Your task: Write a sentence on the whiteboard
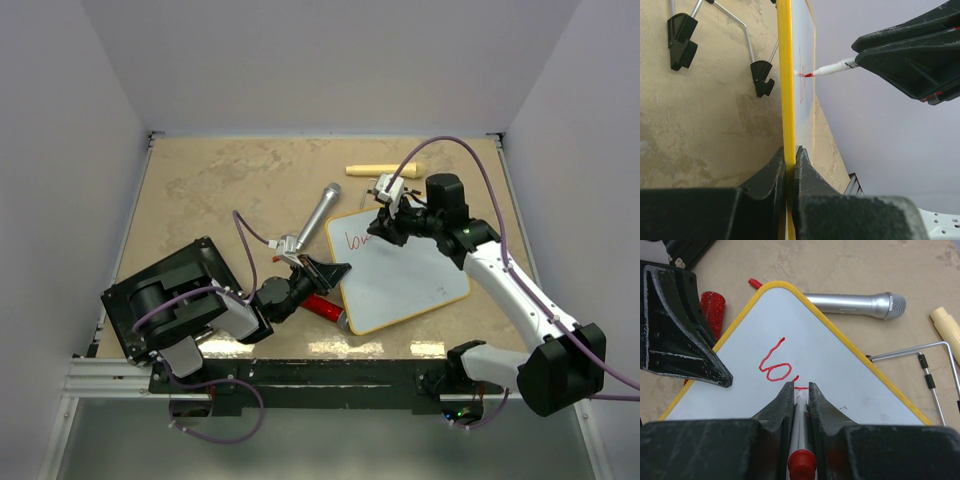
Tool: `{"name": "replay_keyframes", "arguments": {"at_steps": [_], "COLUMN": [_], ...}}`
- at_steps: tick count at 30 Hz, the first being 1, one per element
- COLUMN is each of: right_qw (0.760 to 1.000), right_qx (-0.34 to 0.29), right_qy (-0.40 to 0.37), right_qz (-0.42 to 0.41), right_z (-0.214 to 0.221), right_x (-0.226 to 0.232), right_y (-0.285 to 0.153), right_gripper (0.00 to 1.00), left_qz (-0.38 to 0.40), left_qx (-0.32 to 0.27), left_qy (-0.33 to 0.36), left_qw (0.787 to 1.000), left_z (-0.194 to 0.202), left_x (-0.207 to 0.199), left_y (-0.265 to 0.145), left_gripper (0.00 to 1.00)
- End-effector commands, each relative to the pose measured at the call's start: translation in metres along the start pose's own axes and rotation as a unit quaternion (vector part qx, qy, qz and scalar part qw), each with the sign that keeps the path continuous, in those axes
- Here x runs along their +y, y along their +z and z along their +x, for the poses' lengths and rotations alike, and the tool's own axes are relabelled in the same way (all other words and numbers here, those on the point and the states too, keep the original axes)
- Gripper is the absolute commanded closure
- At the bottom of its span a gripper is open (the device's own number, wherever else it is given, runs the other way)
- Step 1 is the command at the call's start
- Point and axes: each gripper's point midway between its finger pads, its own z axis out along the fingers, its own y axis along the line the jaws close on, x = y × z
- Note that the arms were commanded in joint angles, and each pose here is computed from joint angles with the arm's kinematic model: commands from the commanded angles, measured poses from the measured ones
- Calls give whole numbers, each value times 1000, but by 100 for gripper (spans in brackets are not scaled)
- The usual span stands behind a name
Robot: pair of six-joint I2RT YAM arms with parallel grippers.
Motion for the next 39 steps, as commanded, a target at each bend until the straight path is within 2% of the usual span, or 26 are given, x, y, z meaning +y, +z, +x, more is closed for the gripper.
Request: {"name": "replay_keyframes", "arguments": {"at_steps": [1,10,24,39], "right_qw": [1000,999,998,1000], "right_qx": [9,16,-7,-11], "right_qy": [-4,-2,-7,-4], "right_qz": [22,45,60,-3], "right_z": [3,2,-17,-14], "right_x": [-9,-21,-31,-11], "right_y": [-1,-1,1,8], "right_gripper": [100,100,100,100], "left_qz": [23,25,26,25], "left_qx": [18,17,19,19], "left_qy": [71,69,69,69], "left_qw": [997,997,997,997], "left_z": [11,10,12,13], "left_x": [0,-1,0,1], "left_y": [-5,-6,-5,-5], "left_gripper": [100,100,100,100]}}
